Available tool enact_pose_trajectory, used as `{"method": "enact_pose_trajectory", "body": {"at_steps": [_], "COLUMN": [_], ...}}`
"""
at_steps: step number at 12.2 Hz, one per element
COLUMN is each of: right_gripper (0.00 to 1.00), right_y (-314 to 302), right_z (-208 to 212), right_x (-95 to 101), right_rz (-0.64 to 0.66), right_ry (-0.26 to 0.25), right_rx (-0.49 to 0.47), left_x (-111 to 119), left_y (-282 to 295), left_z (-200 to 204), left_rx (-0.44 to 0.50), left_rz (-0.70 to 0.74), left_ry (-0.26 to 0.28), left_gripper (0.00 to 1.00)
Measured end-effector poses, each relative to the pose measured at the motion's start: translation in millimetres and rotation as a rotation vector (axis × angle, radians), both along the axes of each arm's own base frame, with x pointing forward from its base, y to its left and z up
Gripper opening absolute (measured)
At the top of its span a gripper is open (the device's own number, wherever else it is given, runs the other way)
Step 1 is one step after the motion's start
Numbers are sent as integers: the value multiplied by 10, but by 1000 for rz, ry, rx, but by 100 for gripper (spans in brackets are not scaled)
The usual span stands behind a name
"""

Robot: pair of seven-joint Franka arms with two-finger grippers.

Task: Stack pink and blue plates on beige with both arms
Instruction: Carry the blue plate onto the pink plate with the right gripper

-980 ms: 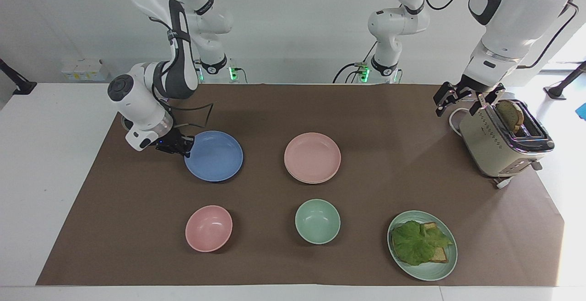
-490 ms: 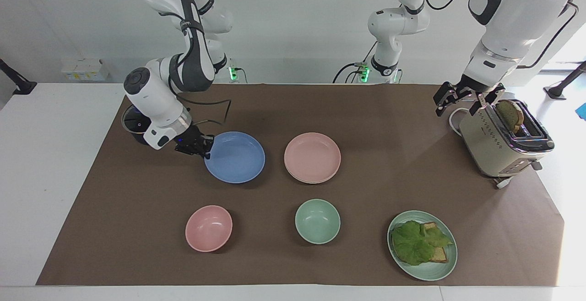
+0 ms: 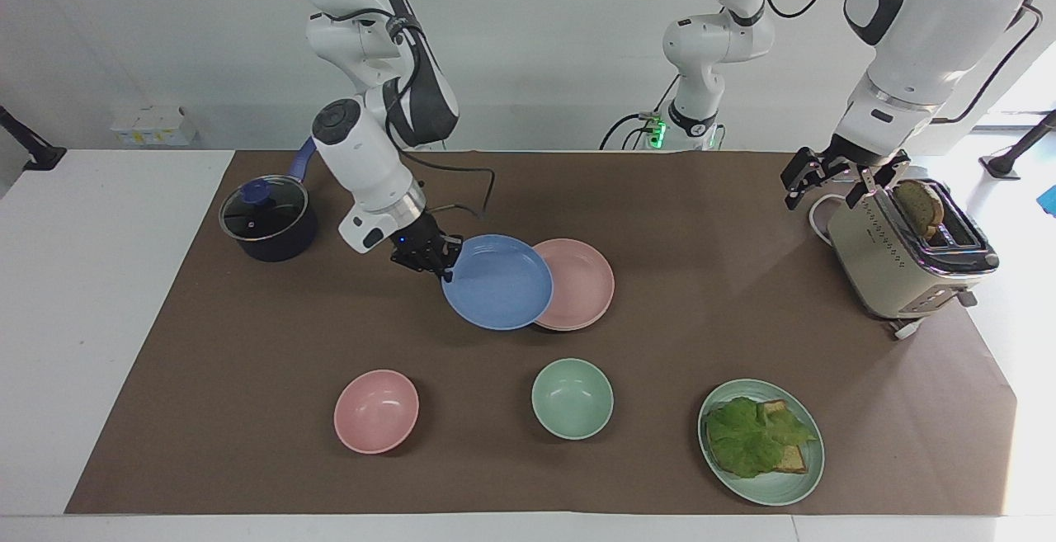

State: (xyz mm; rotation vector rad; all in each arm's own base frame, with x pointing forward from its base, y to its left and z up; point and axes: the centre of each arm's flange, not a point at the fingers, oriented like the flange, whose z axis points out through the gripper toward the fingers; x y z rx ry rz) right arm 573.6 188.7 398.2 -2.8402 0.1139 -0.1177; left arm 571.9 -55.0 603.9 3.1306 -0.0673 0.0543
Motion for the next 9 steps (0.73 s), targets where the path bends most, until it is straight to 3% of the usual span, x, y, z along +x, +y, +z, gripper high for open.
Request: {"method": "enact_pose_trajectory", "body": {"at_steps": [4,9], "right_gripper": [5,5], "right_y": [376,882], "right_z": [-220,-540], "right_x": [-39,-205], "right_rz": [-26,-8], "right_ry": [2,39], "right_rx": [22,38], "left_x": [0,0], "left_y": [0,0], "left_z": [0,0], "left_rx": [0,0], "left_rz": [0,0], "left_ry": [0,0], "left_gripper": [100,100]}}
